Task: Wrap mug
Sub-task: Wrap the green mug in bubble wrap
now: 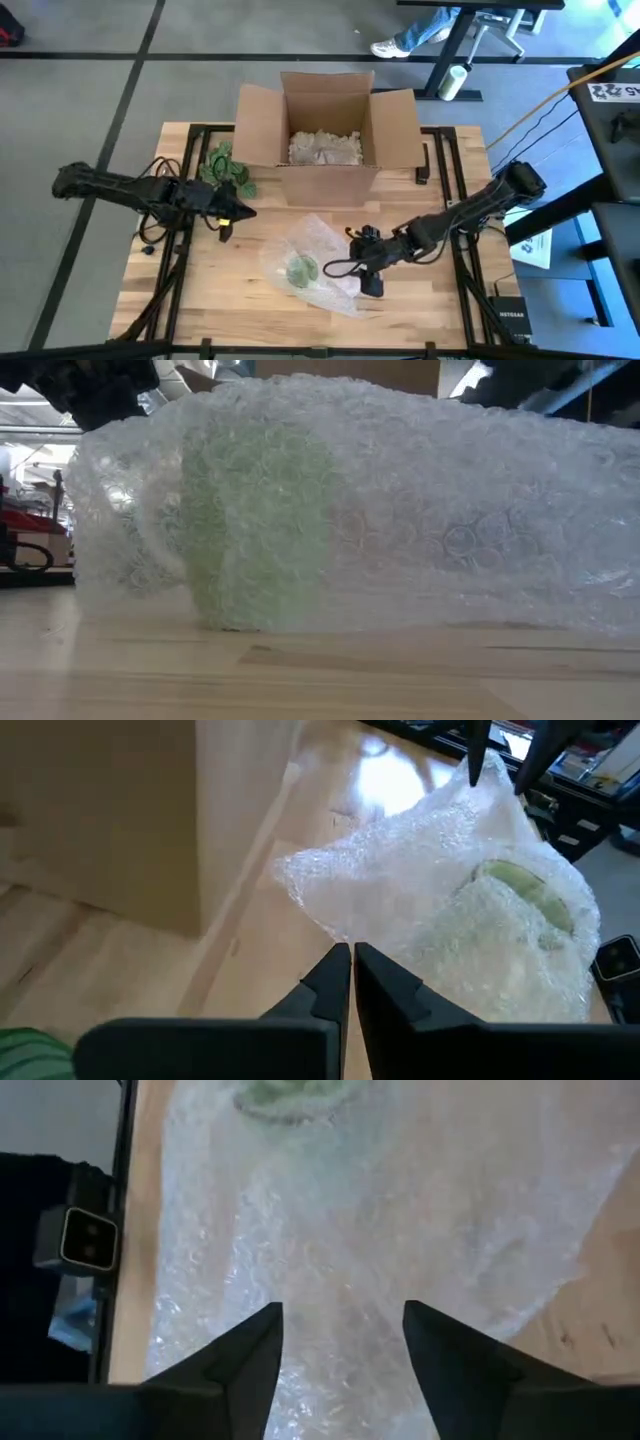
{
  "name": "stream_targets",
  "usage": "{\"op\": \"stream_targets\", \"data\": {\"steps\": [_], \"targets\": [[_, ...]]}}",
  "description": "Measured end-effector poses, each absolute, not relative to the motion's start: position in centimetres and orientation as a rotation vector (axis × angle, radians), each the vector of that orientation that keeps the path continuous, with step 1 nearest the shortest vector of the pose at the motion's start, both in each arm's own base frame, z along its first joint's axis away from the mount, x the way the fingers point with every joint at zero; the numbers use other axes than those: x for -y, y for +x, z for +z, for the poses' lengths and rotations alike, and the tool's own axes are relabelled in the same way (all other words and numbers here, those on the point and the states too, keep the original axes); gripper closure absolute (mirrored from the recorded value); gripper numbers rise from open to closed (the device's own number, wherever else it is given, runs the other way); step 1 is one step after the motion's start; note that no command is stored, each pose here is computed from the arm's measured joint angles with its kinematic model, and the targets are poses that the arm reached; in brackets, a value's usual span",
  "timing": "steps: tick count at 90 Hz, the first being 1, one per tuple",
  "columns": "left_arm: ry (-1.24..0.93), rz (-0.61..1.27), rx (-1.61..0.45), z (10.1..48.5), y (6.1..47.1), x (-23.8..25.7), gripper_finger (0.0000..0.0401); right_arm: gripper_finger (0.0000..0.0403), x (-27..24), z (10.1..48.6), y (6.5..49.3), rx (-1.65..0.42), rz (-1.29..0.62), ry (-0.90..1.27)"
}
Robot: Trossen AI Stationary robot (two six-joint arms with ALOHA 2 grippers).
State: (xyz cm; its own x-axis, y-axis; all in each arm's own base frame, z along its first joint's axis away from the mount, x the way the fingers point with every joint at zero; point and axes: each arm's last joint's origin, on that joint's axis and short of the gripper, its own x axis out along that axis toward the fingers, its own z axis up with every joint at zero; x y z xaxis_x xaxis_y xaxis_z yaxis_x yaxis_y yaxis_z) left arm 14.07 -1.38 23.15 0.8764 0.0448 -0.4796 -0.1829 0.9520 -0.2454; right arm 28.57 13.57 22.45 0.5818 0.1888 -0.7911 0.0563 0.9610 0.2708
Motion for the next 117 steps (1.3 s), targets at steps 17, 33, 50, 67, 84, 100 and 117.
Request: {"op": "stream_targets", "data": {"steps": [17, 33, 50, 67, 84, 100, 117], "targets": [[-0.290, 0.121, -0.491, 23.1, 14.1, 1.4, 0.0401, 0.0236, -13.8, 21.3, 28.9, -0.991, 0.072, 0.274], [-0.290, 0.121, -0.493, 23.1, 14.1, 1.4, 0.0401, 0.0363, -13.5, 21.5, 29.0, -0.938, -0.015, 0.233], [-0.291, 0.122, -0.497, 23.1, 14.0, 1.4, 0.0401, 0.0396, -12.9, 22.8, 28.9, -0.813, -0.145, 0.227], [-0.298, 0.124, -0.496, 23.1, 14.0, 1.4, 0.0401, 0.0400, -12.8, 25.7, 29.6, -0.538, -0.180, 0.265], [-0.292, 0.122, -0.496, 23.1, 14.0, 1.4, 0.0401, 0.0402, -13.6, 27.4, 31.6, -0.372, 0.175, 0.343], [-0.309, 0.125, -0.496, 23.1, 14.0, 1.4, 0.0401, 0.0402, -13.8, 25.6, 32.7, -0.455, 0.259, 0.424], [-0.327, 0.127, -0.495, 23.1, 14.0, 1.4, 0.0401, 0.0402, -14.8, 23.8, 34.1, -0.463, 0.370, 0.506]]}}
